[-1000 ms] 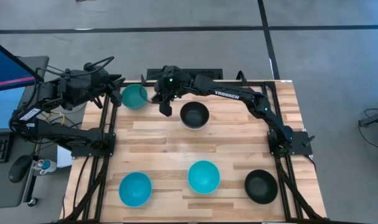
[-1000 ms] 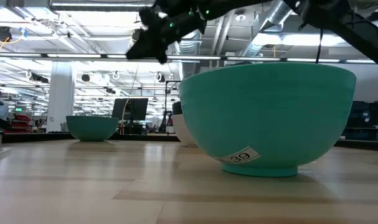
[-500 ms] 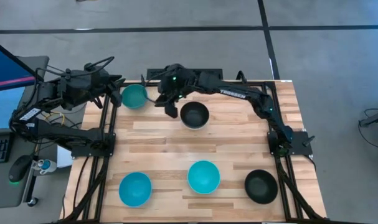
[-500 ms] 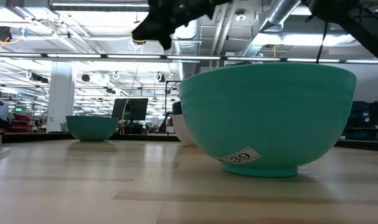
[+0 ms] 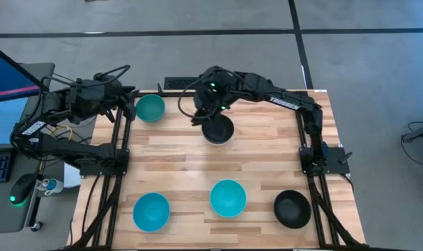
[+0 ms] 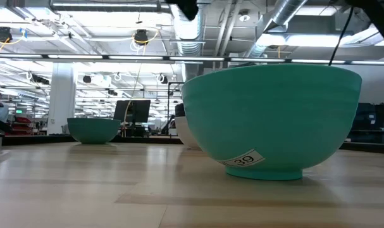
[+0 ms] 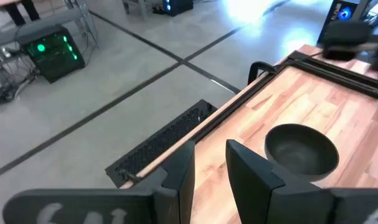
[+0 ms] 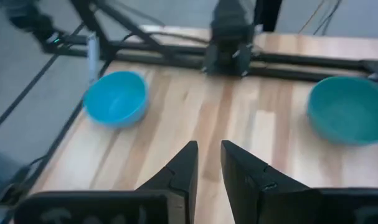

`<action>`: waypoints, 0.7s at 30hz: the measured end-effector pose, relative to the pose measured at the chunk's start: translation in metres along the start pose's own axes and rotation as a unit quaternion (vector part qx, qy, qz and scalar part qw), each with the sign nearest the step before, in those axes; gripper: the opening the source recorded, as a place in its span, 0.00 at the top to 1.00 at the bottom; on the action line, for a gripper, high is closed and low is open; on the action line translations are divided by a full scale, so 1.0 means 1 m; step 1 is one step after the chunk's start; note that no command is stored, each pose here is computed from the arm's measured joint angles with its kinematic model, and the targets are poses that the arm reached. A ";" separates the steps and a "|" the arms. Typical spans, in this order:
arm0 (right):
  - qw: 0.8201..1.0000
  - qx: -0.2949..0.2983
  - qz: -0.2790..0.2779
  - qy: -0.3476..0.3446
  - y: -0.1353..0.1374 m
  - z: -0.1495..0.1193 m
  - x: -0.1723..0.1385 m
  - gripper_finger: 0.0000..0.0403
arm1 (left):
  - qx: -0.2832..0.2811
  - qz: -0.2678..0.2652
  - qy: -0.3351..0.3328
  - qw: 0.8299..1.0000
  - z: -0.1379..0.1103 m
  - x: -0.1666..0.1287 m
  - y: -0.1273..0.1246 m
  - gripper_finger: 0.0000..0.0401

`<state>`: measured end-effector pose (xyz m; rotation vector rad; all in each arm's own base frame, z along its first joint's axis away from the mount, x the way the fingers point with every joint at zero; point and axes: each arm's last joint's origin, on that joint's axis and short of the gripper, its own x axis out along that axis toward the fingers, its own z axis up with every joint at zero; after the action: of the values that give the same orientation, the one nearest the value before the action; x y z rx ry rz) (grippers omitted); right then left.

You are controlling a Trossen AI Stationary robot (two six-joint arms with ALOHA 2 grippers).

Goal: Nest bowls inside each other
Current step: Stack the green bowl on the black bowl

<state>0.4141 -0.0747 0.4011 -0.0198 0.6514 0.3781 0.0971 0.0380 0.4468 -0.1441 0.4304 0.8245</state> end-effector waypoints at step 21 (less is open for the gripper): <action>0.991 -0.031 -0.117 -0.051 0.048 0.028 -0.039 0.77 | -0.105 0.039 0.006 0.994 -0.136 0.067 0.002 0.79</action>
<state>0.3853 -0.0398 0.4517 -0.1338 0.5298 0.1705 0.0934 0.0458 0.2955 -0.3286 0.3607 0.9455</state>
